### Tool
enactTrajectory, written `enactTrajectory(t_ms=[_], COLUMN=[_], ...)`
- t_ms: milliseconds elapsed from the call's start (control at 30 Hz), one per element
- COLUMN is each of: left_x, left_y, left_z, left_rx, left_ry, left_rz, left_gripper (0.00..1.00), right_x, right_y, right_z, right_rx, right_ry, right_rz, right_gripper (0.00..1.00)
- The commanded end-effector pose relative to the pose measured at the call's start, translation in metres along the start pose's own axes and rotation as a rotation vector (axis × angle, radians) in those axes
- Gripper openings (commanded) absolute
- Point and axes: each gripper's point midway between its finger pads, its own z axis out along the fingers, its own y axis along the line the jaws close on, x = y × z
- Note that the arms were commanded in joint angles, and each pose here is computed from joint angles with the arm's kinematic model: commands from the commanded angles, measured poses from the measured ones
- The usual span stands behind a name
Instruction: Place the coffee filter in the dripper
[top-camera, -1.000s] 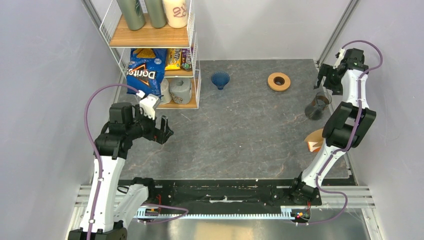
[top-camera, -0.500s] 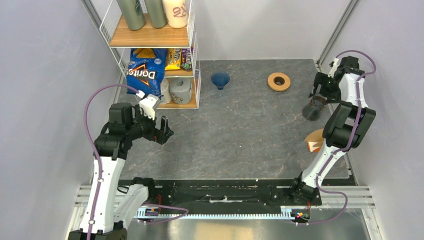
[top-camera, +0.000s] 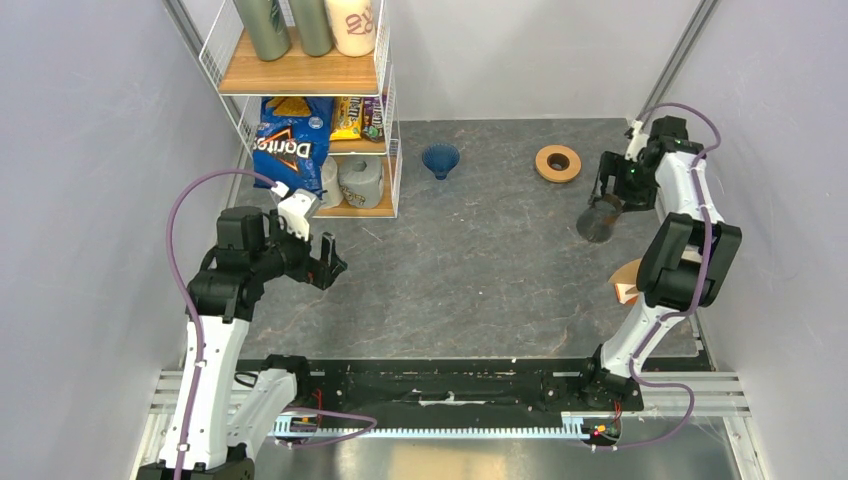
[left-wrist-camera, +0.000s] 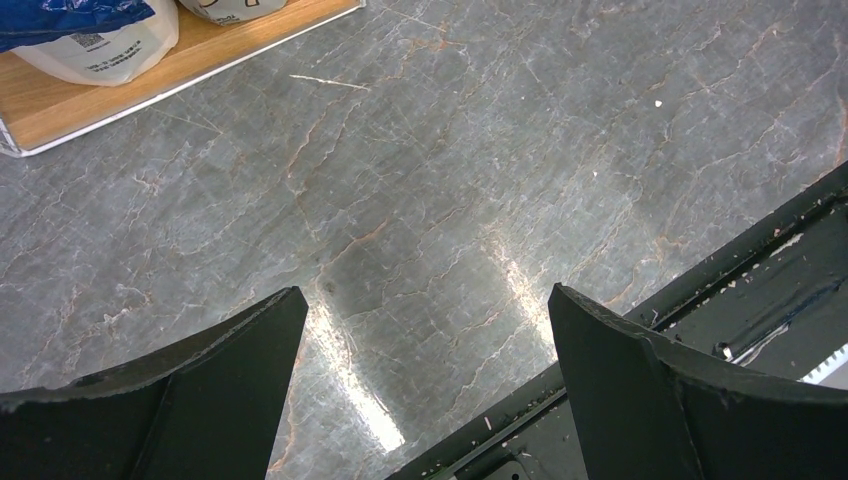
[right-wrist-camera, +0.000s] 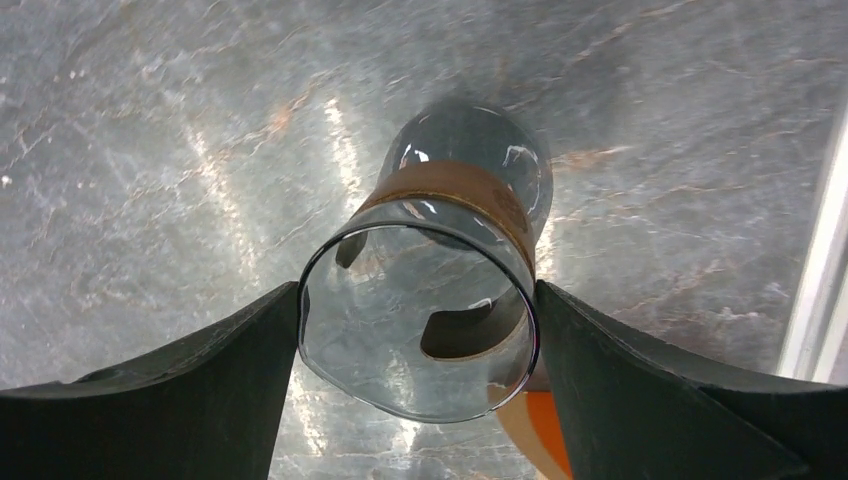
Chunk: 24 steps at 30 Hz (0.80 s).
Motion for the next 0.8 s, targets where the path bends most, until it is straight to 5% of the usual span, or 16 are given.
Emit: enactTrajectory(t_ms=[0, 767], left_x=[-0.017, -0.010], left_y=[-0.007, -0.011], left_z=[-0.008, -0.010], left_rx=[0.019, 0.026], left_ry=[-0.061, -0.061], left_rz=[0.000, -0.005], left_gripper=[1.00, 1.00], right_x=[0.004, 0.095], right_y=[0.027, 0.169], right_z=[-0.011, -0.015], right_rx=[-0.056, -0.289], right_ry=[-0.014, 0.125], right_rz=[-0.065, -0.310], right_gripper=[0.92, 0.92])
